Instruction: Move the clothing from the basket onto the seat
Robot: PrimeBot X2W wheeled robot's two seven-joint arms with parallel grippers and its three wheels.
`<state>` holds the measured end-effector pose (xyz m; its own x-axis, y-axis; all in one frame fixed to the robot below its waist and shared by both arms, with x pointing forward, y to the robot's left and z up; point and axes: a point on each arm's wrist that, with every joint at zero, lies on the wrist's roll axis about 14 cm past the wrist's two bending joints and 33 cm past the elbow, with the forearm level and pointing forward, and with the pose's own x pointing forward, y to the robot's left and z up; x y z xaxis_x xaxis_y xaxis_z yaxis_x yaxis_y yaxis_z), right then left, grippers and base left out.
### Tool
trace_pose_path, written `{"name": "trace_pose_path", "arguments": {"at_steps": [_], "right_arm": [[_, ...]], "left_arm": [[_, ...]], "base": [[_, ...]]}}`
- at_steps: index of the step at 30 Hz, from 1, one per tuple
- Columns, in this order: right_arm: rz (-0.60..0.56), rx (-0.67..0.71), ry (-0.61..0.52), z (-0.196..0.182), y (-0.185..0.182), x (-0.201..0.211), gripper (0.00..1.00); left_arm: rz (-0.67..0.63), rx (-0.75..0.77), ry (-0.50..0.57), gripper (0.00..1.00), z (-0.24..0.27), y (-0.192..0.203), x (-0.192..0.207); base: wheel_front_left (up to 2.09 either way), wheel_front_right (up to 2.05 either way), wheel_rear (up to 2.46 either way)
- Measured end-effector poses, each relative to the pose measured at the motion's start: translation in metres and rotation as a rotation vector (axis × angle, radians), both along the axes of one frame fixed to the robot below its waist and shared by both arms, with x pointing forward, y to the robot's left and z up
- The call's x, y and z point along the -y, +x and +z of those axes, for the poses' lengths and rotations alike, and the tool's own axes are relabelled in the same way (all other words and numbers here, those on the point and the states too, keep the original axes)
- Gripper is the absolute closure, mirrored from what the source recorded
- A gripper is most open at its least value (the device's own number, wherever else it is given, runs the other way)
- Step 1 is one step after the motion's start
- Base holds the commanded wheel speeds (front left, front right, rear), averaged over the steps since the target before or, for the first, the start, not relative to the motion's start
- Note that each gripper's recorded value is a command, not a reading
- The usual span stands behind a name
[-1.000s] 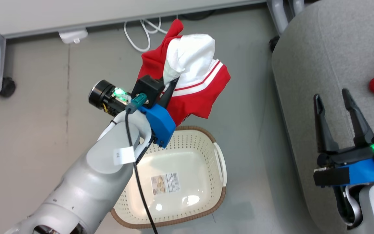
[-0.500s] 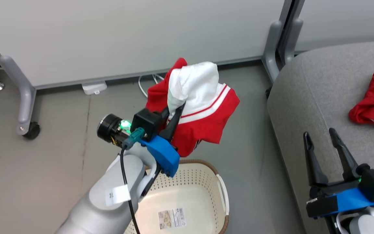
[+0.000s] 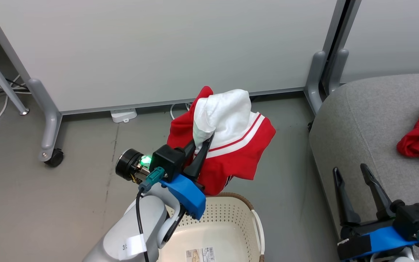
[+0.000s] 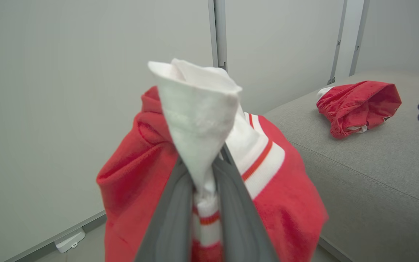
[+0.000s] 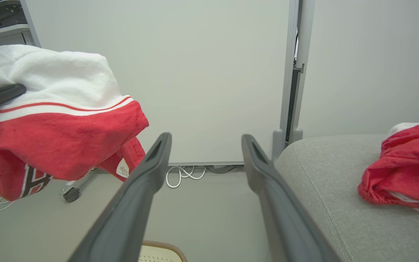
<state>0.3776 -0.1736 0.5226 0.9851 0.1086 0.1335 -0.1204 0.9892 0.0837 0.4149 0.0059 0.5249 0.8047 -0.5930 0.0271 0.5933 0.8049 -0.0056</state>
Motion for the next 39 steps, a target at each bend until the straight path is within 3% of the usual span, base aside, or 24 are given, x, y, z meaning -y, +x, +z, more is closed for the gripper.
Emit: {"name": "trace_pose_path", "arguments": {"at_steps": [12, 30, 39], "right_arm": [[0.064, -0.026, 0.021, -0.008, 0.000, -0.022, 0.00], [0.312, -0.137, 0.073, -0.037, 0.005, -0.106, 0.00], [0.368, -0.192, 0.165, -0.045, 0.022, -0.129, 0.00]], "left_arm": [[0.002, 0.007, 0.002, 1.00, -0.001, -0.001, -0.001], [-0.013, 0.024, -0.001, 1.00, 0.004, 0.003, 0.006], [-0.022, 0.026, -0.001, 1.00, 0.004, 0.007, 0.009]], "base": [[0.00, 0.00, 0.00], [0.00, 0.00, 0.00], [0.00, 0.00, 0.00]]}}
